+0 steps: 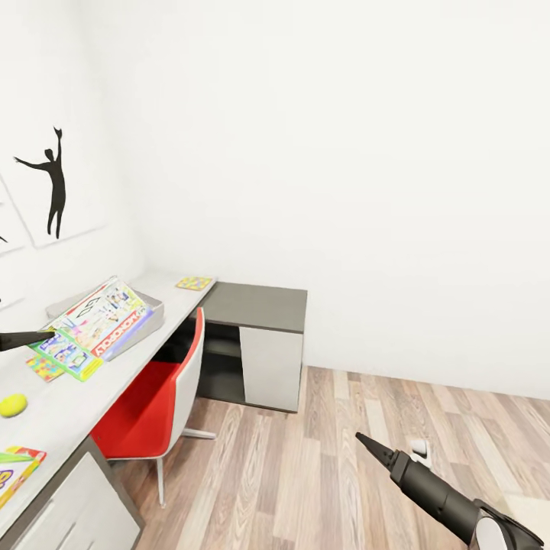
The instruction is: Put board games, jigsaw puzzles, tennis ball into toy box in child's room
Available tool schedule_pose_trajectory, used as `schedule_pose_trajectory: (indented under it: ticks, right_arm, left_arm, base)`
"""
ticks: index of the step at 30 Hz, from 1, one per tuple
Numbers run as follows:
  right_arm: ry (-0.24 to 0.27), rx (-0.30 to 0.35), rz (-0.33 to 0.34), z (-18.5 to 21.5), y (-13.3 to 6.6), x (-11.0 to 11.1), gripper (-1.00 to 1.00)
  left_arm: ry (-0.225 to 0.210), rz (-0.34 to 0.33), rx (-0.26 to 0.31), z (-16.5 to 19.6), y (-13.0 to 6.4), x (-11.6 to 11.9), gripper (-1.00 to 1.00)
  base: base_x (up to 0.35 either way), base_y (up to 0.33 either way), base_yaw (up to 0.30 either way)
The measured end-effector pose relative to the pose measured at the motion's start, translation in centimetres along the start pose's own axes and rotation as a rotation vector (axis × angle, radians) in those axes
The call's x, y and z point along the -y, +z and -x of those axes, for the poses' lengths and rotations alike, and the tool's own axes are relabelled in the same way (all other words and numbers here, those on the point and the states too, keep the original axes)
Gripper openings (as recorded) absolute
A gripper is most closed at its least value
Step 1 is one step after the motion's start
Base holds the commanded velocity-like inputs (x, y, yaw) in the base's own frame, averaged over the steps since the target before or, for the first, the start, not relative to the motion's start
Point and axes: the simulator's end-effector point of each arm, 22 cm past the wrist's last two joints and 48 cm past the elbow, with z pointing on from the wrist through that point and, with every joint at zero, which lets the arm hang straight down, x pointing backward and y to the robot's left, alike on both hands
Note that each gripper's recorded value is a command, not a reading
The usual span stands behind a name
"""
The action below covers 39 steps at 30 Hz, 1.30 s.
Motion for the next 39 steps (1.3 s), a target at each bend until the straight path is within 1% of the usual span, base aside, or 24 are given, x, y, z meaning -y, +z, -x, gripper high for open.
schedule_pose_trajectory:
  ticks: [2,7,8,10,12,15,17,22,31,35,39]
  right_arm:
    - [0.000,0.000,0.000,0.0,0.0,0.0,1.00]
    - [-0.008,0.000,0.006,0.1,-0.1,-0.4,1.00]
    - [-0.031,0.005,0.017,0.6,-0.2,-1.2,1.00]
    - [-0.070,0.011,0.025,1.4,-0.5,-2.2,1.00]
    - [-0.094,0.010,0.022,1.9,-0.8,-2.4,1.00]
    - [-0.114,0.005,0.012,2.2,-1.1,-2.3,1.00]
    - [-0.118,0.004,0.010,2.3,-1.1,-2.2,1.00]
    - [-0.127,-0.017,0.018,1.8,-0.7,-2.6,1.00]
    - [-0.129,-0.025,0.022,1.5,-0.5,-2.7,1.00]
    - [-0.129,-0.026,0.022,1.5,-0.5,-2.7,1.00]
    - [-0.130,-0.027,0.022,1.4,-0.5,-2.7,1.00]
  left_arm:
    - [0.004,0.005,-0.001,0.0,0.0,-0.1,-1.00]
    - [0.019,0.053,-0.003,0.0,0.1,-1.1,-1.00]
    - [0.030,0.079,-0.002,0.0,0.0,-1.6,-1.00]
    - [0.038,0.109,0.002,0.1,0.0,-2.3,-1.00]
    - [0.046,0.137,0.005,0.2,-0.1,-2.9,-1.00]
    - [0.056,0.184,0.010,0.3,-0.2,-4.0,-1.00]
    - [0.059,0.201,0.014,0.4,-0.3,-4.3,-1.00]
    - [0.063,0.222,0.018,0.5,-0.4,-4.8,-1.00]
    - [0.072,0.222,0.009,0.3,0.0,-4.7,-1.00]
    - [0.090,0.229,0.008,0.3,0.0,-4.9,-1.00]
    - [0.115,0.259,-0.001,0.1,-0.1,-5.5,-1.00]
  base:
    - [0.245,-0.110,0.001]
    - [0.263,-0.036,0.000]
    - [0.299,-0.007,0.000]
    - [0.308,0.019,0.000]
    - [0.303,0.068,0.000]
    - [0.233,0.065,0.000]
    - [0.165,0.028,0.000]
    - [0.228,0.006,0.099]
    - [0.287,-0.115,0.266]
    - [0.306,-0.065,0.289]
    - [0.281,-0.134,0.281]
